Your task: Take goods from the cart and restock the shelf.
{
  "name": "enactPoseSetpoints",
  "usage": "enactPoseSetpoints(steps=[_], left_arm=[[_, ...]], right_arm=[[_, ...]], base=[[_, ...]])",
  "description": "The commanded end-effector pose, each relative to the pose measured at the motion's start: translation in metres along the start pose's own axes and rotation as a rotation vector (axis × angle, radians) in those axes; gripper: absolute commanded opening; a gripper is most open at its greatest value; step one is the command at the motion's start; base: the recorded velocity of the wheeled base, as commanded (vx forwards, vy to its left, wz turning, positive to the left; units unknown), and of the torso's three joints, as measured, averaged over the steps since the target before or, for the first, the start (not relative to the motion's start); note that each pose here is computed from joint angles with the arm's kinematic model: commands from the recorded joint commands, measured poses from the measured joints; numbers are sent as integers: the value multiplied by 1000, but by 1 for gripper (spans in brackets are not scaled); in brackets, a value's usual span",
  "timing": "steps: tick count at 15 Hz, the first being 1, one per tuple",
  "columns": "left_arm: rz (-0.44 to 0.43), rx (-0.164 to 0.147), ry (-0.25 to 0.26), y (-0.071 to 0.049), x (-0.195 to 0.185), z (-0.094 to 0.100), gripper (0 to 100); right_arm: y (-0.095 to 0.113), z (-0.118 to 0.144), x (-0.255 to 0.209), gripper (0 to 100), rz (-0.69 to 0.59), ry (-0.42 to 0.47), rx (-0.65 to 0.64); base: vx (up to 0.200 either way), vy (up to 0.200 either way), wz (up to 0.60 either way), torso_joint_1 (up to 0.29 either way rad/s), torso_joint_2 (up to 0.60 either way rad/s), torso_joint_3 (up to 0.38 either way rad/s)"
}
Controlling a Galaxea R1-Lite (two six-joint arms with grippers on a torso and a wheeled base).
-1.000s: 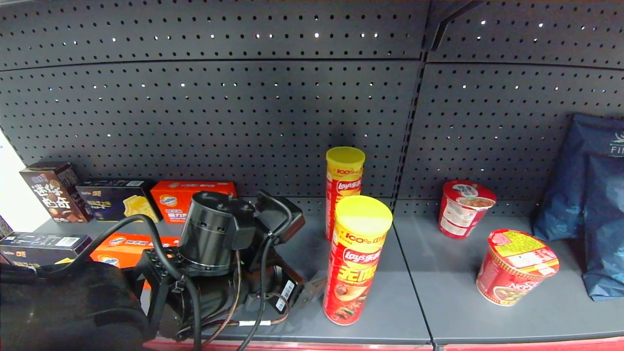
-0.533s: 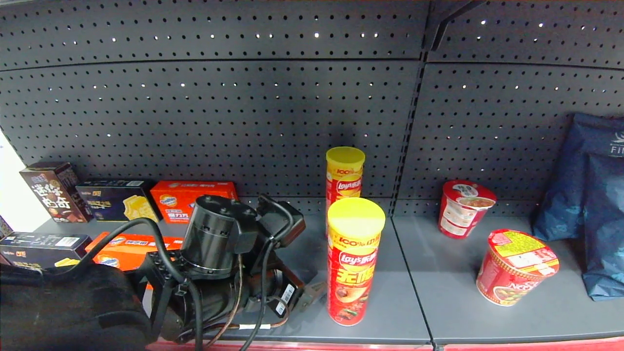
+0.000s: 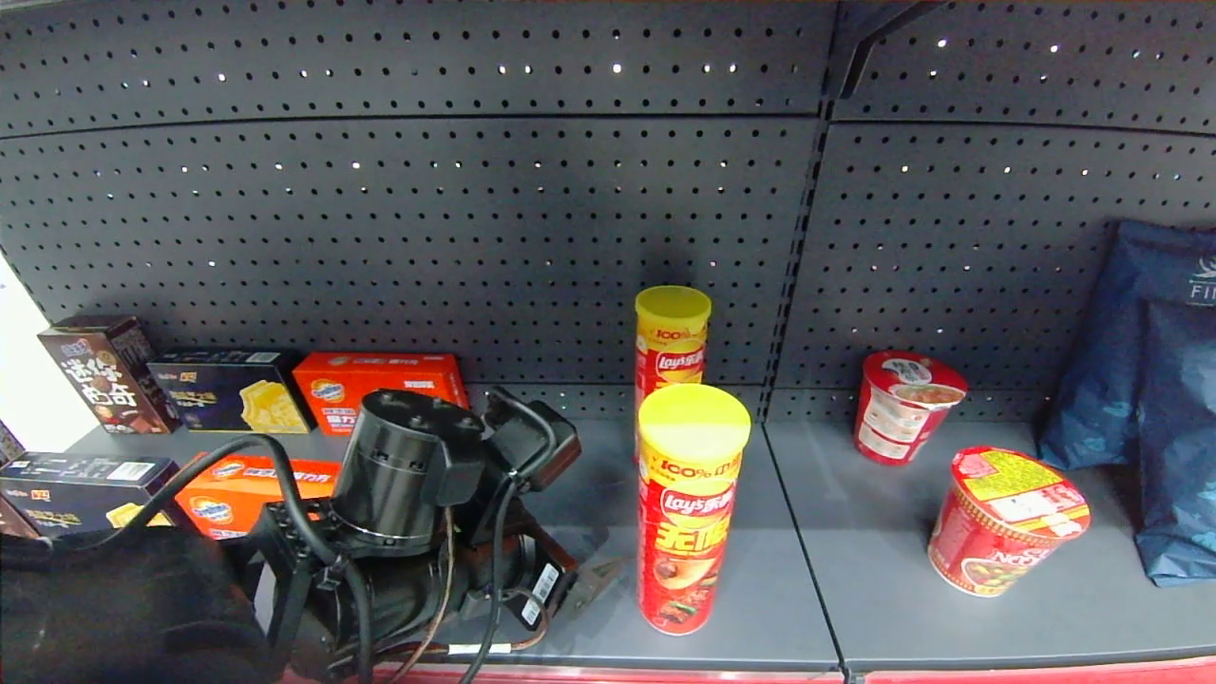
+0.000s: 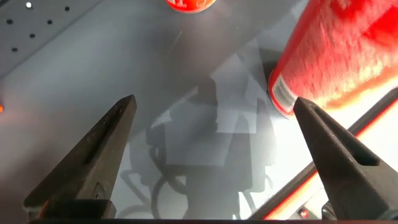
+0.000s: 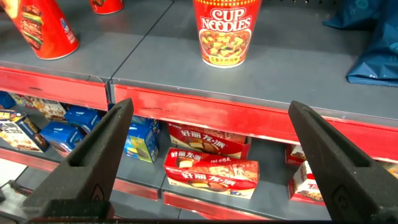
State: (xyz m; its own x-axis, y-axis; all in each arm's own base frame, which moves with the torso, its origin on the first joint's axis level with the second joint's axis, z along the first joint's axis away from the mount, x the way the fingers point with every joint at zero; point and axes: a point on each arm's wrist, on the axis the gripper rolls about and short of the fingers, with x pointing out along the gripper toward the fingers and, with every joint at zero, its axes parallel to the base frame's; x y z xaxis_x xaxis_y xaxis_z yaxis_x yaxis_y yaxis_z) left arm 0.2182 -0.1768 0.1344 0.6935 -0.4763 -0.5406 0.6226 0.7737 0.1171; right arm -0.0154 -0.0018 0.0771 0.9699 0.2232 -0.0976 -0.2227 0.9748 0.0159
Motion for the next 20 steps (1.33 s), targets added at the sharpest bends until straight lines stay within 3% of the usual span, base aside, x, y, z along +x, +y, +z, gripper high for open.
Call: enactPoseSetpoints(steps=[1,4,5,6,8,9,10,12,13,14,15,18,20], left_arm=[[27,-10,-53,5,-22,4,100],[162,-53,-224,27,-44,30,100],[234,-76,-323,37,-56,41,100],[276,-91,-379,42,-69,45,100],[365,-118,-443,47,-107,40,100],[365,-118,-443,47,-107,40,100],[482,-159,-488,48,-145,21,100],[628,-209,-533,46,-184,-12,100],[656,-220,-539,45,-189,-17,100],[817,-279,-543,39,-216,-53,100],[860,-295,-544,34,-230,-73,100],[930,-294,-453,17,-264,-134,100],[920,-289,-444,10,-270,-157,100]], right_arm=[[0,0,0,100,1,0,-1],[0,0,0,100,10,0,-2],[0,0,0,100,27,7,-3],[0,0,0,100,28,7,-3],[0,0,0,100,22,2,-3],[0,0,0,100,22,2,-3],[0,0,0,100,22,4,-3],[0,0,0,100,22,4,-3],[0,0,0,100,22,5,-3],[0,0,0,100,24,5,-3],[0,0,0,100,25,7,-3],[0,0,0,100,28,7,-3],[0,0,0,100,33,4,-4]], base=[[0,0,0,0,0,0],[0,0,0,0,0,0],[0,0,0,0,0,0],[0,0,0,0,0,0],[0,0,0,0,0,0],[0,0,0,0,0,0],[0,0,0,0,0,0],[0,0,0,0,0,0],[0,0,0,0,0,0],[0,0,0,0,0,0],[0,0,0,0,0,0],[0,0,0,0,0,0],[0,0,0,0,0,0]])
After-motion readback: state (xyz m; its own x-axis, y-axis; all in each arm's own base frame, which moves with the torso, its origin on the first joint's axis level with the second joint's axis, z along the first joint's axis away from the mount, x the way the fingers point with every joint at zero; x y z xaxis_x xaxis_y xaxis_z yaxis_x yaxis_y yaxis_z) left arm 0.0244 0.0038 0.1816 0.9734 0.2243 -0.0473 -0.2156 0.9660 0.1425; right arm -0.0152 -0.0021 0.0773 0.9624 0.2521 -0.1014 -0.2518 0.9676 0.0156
